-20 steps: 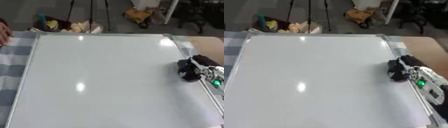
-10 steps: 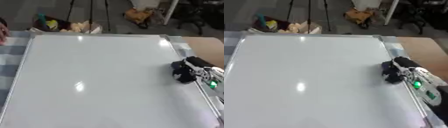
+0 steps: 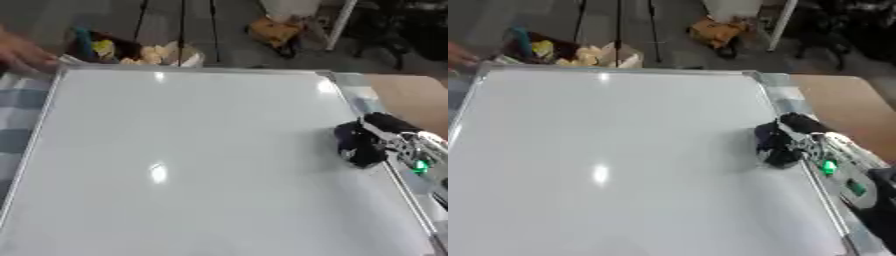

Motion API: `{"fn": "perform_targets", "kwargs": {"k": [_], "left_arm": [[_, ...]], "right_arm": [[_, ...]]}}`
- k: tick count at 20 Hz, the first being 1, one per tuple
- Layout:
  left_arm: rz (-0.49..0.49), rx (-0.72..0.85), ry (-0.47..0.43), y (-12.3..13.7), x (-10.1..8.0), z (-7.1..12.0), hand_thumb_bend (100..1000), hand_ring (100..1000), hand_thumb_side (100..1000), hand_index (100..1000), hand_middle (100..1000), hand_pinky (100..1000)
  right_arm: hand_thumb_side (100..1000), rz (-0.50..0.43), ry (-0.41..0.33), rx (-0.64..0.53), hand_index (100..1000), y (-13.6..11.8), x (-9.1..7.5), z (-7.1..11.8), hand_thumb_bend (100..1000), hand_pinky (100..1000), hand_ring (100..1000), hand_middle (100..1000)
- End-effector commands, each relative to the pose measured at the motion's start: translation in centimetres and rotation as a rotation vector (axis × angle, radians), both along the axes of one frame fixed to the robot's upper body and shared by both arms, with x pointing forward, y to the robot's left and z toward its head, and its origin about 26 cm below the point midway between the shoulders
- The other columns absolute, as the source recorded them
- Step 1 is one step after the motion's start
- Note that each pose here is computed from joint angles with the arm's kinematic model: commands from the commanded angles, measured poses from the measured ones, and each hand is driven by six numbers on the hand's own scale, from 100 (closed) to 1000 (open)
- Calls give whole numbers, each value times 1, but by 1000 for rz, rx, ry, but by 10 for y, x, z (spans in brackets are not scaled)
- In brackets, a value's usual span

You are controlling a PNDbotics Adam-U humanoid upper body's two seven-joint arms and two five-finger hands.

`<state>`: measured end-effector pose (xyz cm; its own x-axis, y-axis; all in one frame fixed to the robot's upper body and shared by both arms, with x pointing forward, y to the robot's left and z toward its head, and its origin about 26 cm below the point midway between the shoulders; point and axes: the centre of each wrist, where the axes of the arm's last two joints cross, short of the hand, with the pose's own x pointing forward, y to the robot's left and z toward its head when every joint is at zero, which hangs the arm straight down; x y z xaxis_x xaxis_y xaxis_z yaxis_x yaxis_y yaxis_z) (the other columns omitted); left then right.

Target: Wipe the whiteboard clean with a brush.

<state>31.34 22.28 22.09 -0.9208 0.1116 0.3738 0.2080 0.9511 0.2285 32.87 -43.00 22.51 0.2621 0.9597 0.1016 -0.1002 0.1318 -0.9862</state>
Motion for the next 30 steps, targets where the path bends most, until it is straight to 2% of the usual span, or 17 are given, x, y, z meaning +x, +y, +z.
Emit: {"fn": "perform_targets", "kwargs": {"k": [1, 19, 30], "left_arm": [[2, 9, -26, 1, -3, 7, 108, 712, 937, 481, 589, 360], [0, 7, -22, 0, -3, 7, 108, 712, 937, 481, 590, 360], [-2, 6, -21, 0, -3, 7, 108, 711, 938, 481, 590, 360]], "right_arm": [[276, 46, 39, 15, 384, 8, 1, -3, 100, 576, 604, 297], [229, 153, 100, 165, 370, 25, 2, 1, 100, 525, 587, 279], [202, 276, 158, 298, 359, 41, 0, 3, 100, 492, 578, 265]]}}
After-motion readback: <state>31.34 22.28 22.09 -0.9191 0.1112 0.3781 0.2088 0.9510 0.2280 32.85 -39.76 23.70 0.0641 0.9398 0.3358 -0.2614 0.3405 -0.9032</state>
